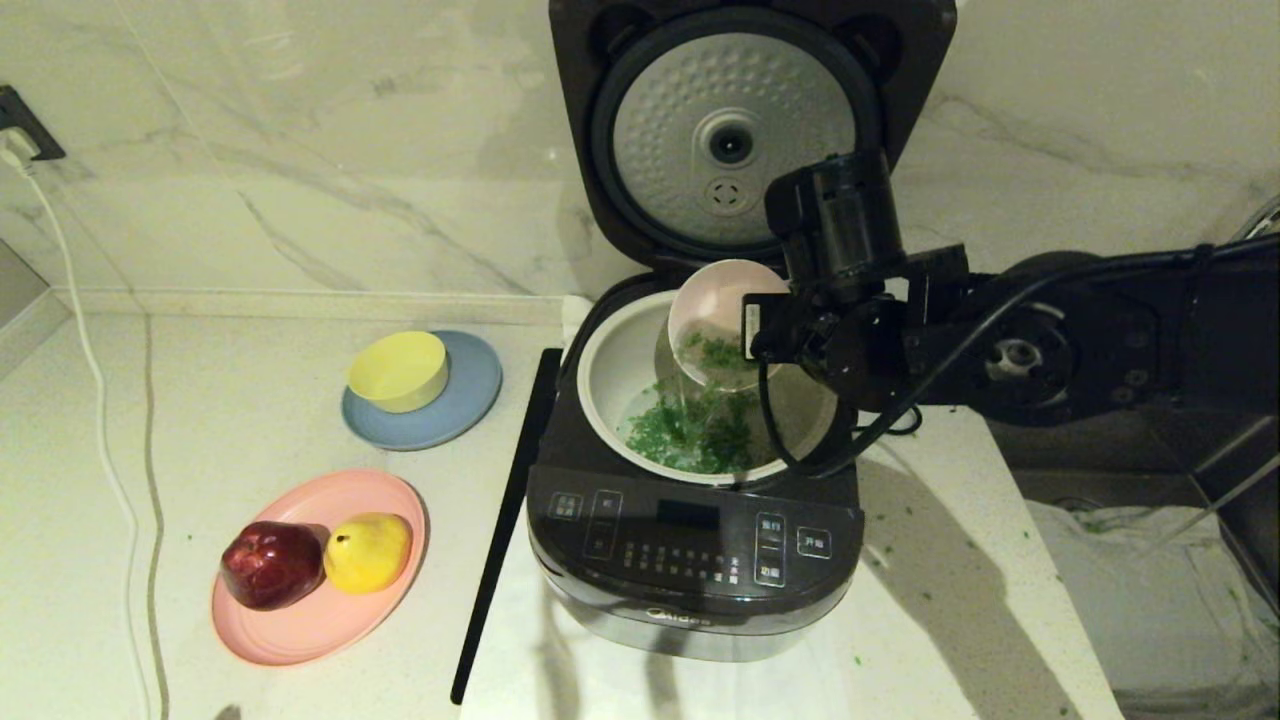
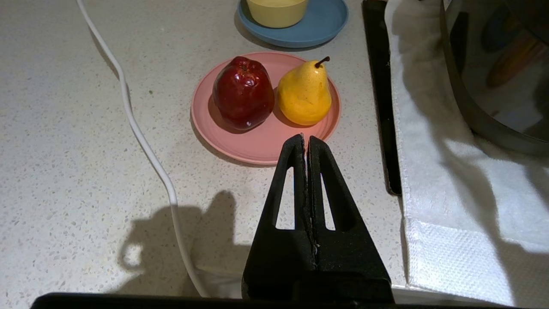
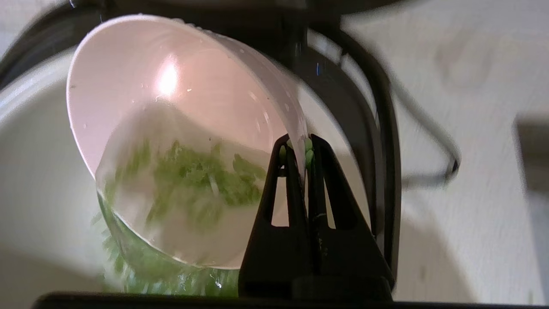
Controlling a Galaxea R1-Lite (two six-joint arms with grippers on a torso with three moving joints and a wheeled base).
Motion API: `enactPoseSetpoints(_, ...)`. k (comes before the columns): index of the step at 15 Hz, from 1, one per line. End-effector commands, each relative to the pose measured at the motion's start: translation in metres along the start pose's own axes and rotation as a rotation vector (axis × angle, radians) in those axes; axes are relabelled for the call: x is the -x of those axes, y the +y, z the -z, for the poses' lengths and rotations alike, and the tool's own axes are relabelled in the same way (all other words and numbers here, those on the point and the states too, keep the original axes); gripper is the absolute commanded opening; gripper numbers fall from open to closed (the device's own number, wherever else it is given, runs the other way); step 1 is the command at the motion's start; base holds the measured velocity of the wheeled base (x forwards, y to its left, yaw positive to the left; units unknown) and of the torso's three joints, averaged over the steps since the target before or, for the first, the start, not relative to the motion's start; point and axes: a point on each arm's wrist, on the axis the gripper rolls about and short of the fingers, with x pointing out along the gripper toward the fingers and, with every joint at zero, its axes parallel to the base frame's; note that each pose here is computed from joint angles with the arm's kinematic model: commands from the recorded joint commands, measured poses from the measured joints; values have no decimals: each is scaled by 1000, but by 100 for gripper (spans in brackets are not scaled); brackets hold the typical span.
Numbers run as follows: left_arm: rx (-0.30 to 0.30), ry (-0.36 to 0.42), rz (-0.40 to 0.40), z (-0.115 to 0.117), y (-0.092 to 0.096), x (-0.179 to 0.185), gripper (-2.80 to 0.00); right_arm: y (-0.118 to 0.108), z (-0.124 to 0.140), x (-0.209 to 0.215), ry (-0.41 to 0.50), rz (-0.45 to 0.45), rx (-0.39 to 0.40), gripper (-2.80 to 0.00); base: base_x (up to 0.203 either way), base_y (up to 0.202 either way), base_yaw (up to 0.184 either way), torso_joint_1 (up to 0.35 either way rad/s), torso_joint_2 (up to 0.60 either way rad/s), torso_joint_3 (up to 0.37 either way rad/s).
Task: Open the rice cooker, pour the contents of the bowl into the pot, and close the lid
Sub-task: Pour the water from the bowl into the rice cooker
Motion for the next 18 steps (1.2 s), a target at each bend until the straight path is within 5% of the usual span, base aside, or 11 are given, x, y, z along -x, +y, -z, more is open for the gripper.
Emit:
enactPoseSetpoints(1, 0, 10, 0, 3, 0, -1, -280, 4, -3, -2, -207, -21, -25, -280, 0, 0, 0, 0, 0, 0)
enactPoseSetpoints(6, 0, 10, -1, 3, 0, -1, -280, 4, 11, -4, -541, 37, 80, -280, 0, 0, 0, 0, 0, 0)
enactPoseSetpoints(18, 0, 10, 0, 3, 0, -1, -280, 15, 43, 0, -675, 36, 201, -280, 0, 0, 0, 0, 0, 0)
